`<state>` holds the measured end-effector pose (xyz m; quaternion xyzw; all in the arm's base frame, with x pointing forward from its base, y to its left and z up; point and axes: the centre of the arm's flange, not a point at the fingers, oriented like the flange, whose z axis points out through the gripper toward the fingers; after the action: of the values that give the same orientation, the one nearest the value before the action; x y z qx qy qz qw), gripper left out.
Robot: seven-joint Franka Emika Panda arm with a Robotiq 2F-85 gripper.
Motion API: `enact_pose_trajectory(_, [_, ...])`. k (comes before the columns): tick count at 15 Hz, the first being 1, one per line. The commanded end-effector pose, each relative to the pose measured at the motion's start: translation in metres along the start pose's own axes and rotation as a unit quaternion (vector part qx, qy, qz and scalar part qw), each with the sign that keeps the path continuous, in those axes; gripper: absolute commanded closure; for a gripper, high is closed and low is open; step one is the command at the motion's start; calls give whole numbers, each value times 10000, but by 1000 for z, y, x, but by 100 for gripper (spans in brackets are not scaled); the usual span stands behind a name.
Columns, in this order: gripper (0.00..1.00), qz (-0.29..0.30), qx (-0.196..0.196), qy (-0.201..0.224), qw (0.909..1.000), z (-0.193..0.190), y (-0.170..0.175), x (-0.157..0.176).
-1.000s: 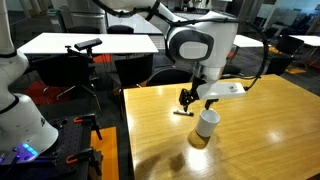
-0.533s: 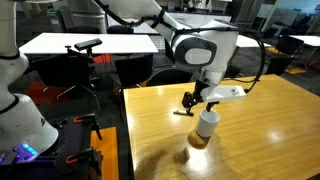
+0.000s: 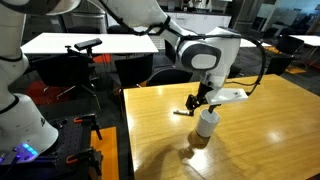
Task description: Move the mug to the right side of the table
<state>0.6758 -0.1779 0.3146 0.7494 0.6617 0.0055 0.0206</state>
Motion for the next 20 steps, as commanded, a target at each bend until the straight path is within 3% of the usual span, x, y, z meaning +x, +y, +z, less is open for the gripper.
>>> enact_pose_trajectory(1, [0,-41,138,-56,9999,1,19,-3])
enact_pose_trajectory(20, [0,-177,550,-104,9983,38,28,4])
